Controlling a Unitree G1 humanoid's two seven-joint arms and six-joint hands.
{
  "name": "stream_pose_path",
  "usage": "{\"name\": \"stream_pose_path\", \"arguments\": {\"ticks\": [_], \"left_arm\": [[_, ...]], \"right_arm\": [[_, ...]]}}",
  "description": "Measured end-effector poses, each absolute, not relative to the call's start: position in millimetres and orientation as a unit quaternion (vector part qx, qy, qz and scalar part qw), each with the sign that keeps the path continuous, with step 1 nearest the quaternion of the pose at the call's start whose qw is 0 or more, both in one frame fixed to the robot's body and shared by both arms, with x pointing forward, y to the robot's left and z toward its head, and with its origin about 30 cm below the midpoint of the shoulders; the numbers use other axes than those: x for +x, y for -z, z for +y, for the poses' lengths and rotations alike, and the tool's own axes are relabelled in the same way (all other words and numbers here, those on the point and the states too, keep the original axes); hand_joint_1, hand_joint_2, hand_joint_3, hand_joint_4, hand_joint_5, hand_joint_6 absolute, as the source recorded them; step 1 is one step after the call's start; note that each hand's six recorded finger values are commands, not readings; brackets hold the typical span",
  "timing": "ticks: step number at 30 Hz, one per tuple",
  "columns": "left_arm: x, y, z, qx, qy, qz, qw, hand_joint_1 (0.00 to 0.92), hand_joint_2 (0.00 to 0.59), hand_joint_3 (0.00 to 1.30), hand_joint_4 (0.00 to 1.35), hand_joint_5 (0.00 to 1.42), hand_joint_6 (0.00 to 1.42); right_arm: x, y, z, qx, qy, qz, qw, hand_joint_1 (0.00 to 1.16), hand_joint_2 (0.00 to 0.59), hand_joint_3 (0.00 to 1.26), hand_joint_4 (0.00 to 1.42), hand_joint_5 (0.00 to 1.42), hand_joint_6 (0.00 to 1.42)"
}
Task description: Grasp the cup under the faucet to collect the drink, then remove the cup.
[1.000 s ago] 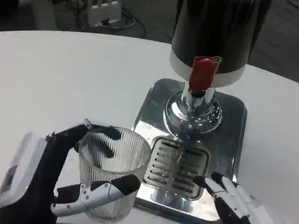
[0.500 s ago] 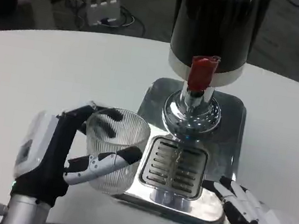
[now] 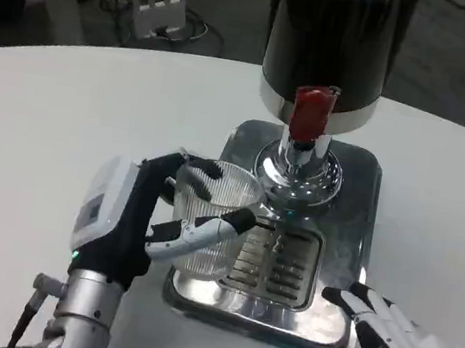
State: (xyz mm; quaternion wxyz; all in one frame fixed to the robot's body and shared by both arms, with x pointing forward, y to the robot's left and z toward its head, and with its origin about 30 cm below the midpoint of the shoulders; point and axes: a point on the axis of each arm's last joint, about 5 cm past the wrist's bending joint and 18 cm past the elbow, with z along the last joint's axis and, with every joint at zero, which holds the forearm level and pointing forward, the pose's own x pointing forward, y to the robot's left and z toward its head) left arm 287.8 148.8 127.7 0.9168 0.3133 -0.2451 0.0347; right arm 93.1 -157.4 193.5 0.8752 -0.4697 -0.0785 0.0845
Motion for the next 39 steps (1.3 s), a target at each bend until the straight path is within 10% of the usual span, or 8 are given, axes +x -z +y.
{"name": "stream_pose_path", "arguments": {"ticks": [39], "left_arm": [[324.4,-139.0,93.5,0.373,-0.004,-0.265,0.889,0.43,0.063,0.65,0.74,0.83,0.65]], "right_arm": [[86.2,-190.6,-171.7,-0.452,-0.065,-0.059,0.888,0.35,0.437,0.13,0.03,0.0,0.0]]}}
